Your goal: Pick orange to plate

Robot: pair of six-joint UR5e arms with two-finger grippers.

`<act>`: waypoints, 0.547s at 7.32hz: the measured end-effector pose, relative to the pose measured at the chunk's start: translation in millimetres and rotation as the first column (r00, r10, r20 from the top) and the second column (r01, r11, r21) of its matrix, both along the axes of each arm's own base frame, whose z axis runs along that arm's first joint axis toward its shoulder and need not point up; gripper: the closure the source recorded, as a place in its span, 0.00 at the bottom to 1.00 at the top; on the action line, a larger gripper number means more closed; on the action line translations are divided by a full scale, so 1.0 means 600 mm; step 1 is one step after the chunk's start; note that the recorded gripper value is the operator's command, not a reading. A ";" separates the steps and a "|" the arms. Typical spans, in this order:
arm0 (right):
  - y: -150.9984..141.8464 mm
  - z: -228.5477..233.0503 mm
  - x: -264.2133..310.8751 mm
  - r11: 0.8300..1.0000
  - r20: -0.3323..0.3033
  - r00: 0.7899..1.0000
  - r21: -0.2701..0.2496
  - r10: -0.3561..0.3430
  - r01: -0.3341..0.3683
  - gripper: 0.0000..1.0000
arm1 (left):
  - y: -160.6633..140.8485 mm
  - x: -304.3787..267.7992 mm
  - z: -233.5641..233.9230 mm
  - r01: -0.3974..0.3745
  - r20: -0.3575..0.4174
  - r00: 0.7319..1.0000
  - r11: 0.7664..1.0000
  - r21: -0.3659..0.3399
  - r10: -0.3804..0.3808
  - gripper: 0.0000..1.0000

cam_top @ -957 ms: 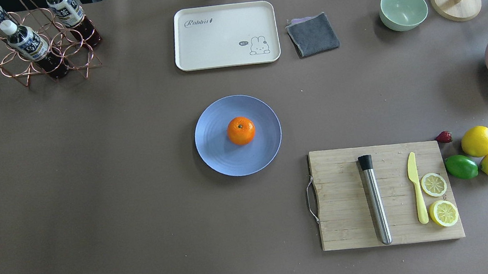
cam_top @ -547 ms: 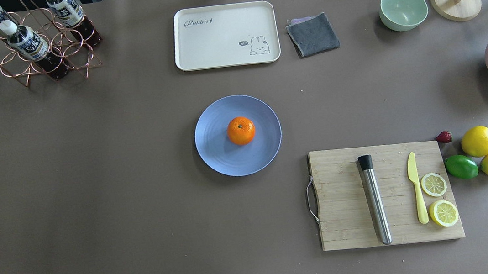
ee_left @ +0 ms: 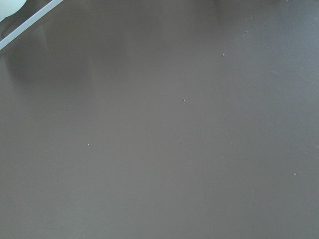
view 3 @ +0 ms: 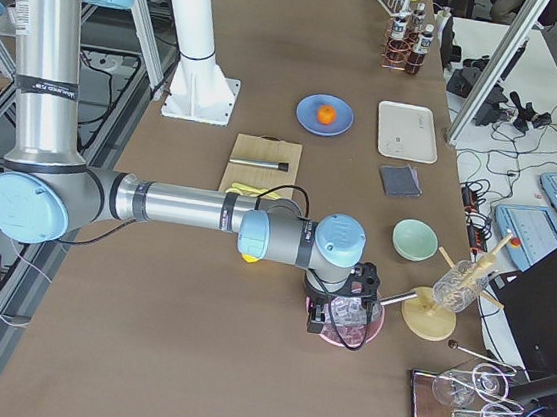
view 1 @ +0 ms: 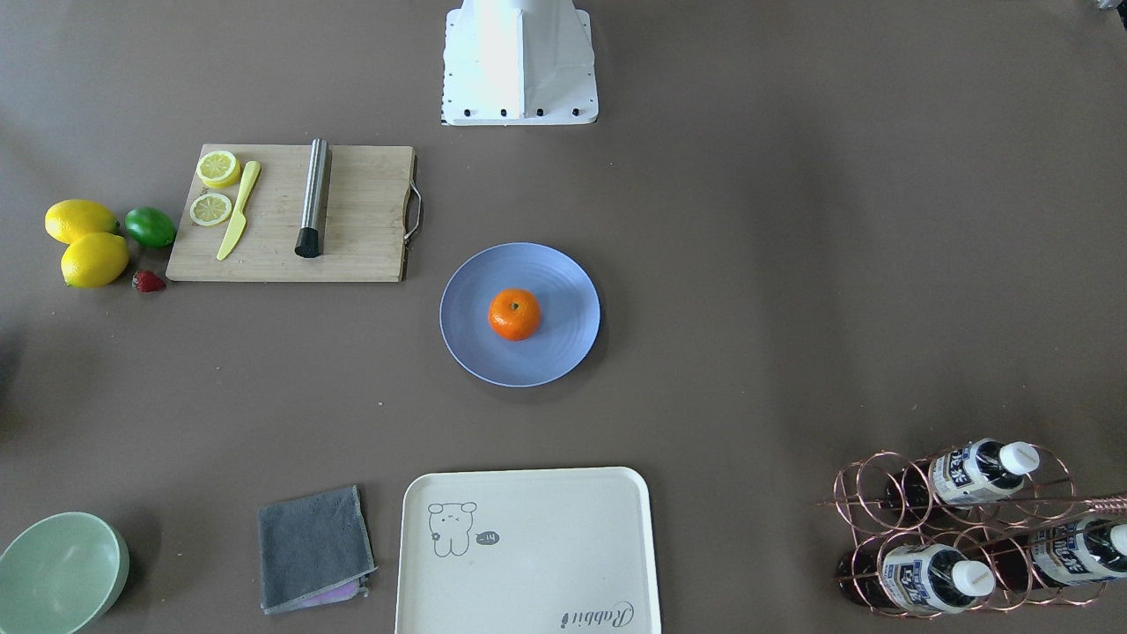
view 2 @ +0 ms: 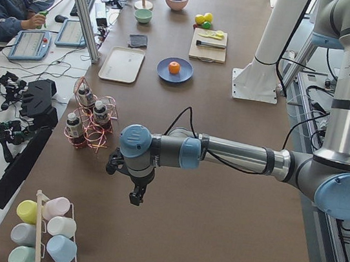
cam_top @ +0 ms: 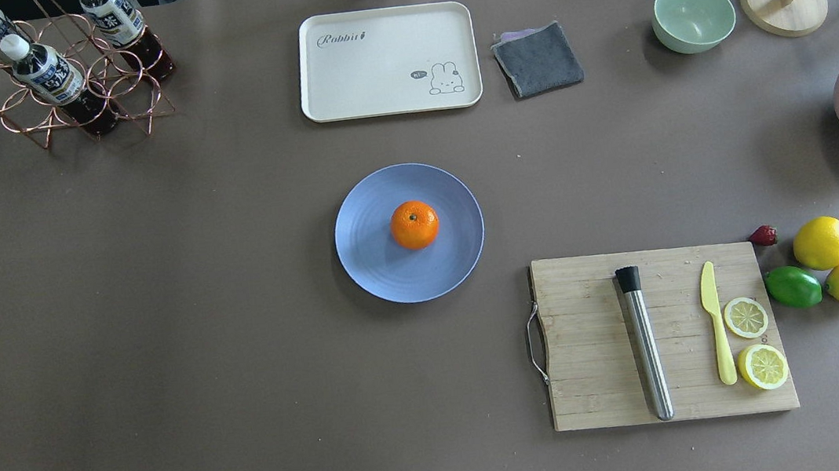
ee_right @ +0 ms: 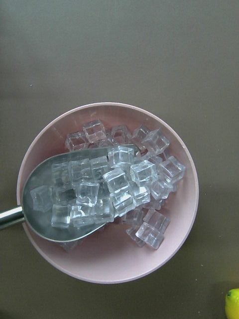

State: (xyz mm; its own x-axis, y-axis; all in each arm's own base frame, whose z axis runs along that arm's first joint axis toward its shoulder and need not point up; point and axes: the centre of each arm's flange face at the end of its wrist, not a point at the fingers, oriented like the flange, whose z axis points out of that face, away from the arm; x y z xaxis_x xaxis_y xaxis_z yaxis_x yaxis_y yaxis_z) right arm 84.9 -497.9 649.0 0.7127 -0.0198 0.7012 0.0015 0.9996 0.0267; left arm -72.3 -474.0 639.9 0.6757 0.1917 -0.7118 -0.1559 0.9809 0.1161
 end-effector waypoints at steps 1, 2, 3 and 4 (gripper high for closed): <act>-0.001 -0.003 -0.001 1.000 0.000 1.000 0.003 -0.001 0.001 0.00 | 0.000 -0.001 0.000 0.002 0.000 1.000 1.000 0.000 -0.002 0.02; -0.001 -0.005 -0.002 1.000 0.000 1.000 0.005 -0.003 0.003 0.00 | 0.001 -0.002 0.000 0.003 0.000 1.000 1.000 -0.001 -0.003 0.02; -0.001 -0.007 -0.003 1.000 0.000 1.000 0.008 -0.004 0.004 0.00 | 0.001 -0.002 0.000 0.003 -0.001 1.000 1.000 0.000 -0.003 0.02; -0.002 -0.008 -0.005 1.000 0.000 1.000 0.009 -0.006 0.006 0.00 | 0.001 -0.002 -0.001 0.004 -0.001 1.000 1.000 0.000 -0.004 0.02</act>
